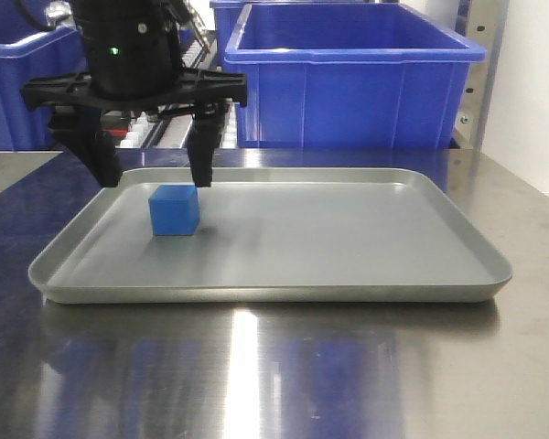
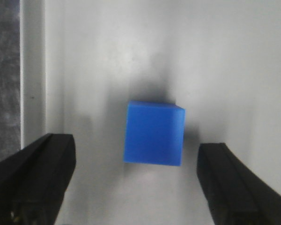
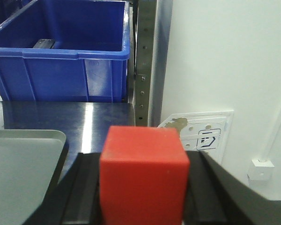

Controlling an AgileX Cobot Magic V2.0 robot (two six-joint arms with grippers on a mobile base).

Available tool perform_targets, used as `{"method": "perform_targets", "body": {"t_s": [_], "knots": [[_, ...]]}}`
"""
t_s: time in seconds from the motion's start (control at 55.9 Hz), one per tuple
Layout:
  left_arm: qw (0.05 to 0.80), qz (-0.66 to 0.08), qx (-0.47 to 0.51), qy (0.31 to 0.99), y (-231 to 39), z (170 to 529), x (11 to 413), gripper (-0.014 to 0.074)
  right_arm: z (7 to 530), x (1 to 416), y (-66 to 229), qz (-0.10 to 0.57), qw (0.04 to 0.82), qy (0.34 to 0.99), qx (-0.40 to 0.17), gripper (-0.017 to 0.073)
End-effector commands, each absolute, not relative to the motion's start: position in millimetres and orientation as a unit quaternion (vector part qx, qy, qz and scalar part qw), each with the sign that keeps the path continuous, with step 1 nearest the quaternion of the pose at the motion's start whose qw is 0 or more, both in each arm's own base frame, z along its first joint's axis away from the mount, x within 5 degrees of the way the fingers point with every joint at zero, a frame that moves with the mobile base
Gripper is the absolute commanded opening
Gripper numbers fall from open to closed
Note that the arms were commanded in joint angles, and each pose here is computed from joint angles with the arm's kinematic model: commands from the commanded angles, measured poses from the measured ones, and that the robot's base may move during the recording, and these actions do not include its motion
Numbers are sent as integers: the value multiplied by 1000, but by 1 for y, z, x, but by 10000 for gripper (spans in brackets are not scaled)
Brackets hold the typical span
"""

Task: Sort and place red and blue blocks on shelf
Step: 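Lower the left gripper onto the blue cube and close it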

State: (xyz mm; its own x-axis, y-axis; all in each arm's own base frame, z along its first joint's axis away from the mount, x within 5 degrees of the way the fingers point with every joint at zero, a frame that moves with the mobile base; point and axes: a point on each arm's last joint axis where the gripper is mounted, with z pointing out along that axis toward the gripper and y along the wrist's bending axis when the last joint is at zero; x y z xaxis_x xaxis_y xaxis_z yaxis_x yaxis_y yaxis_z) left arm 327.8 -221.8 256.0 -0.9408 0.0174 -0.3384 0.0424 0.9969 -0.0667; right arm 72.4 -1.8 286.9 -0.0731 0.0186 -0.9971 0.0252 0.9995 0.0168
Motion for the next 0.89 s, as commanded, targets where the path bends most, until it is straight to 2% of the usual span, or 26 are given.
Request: {"method": "perform_targets", "body": {"t_s": [0.0, 0.179, 0.394, 0.716, 0.877], "knots": [[221, -72, 12, 973, -224, 285, 328, 593, 304, 72, -2, -7, 718, 696, 11, 374], [222, -75, 13, 972, -227, 278, 332, 561, 304, 72, -2, -7, 718, 696, 11, 374], [208, -62, 14, 976, -230, 262, 338, 560, 304, 72, -2, -7, 718, 696, 11, 374], [212, -61, 18, 975, -232, 257, 341, 559, 304, 72, -2, -7, 718, 696, 11, 374], [211, -59, 16, 976, -231, 256, 342, 470, 304, 72, -2, -7, 718, 696, 11, 374]]}}
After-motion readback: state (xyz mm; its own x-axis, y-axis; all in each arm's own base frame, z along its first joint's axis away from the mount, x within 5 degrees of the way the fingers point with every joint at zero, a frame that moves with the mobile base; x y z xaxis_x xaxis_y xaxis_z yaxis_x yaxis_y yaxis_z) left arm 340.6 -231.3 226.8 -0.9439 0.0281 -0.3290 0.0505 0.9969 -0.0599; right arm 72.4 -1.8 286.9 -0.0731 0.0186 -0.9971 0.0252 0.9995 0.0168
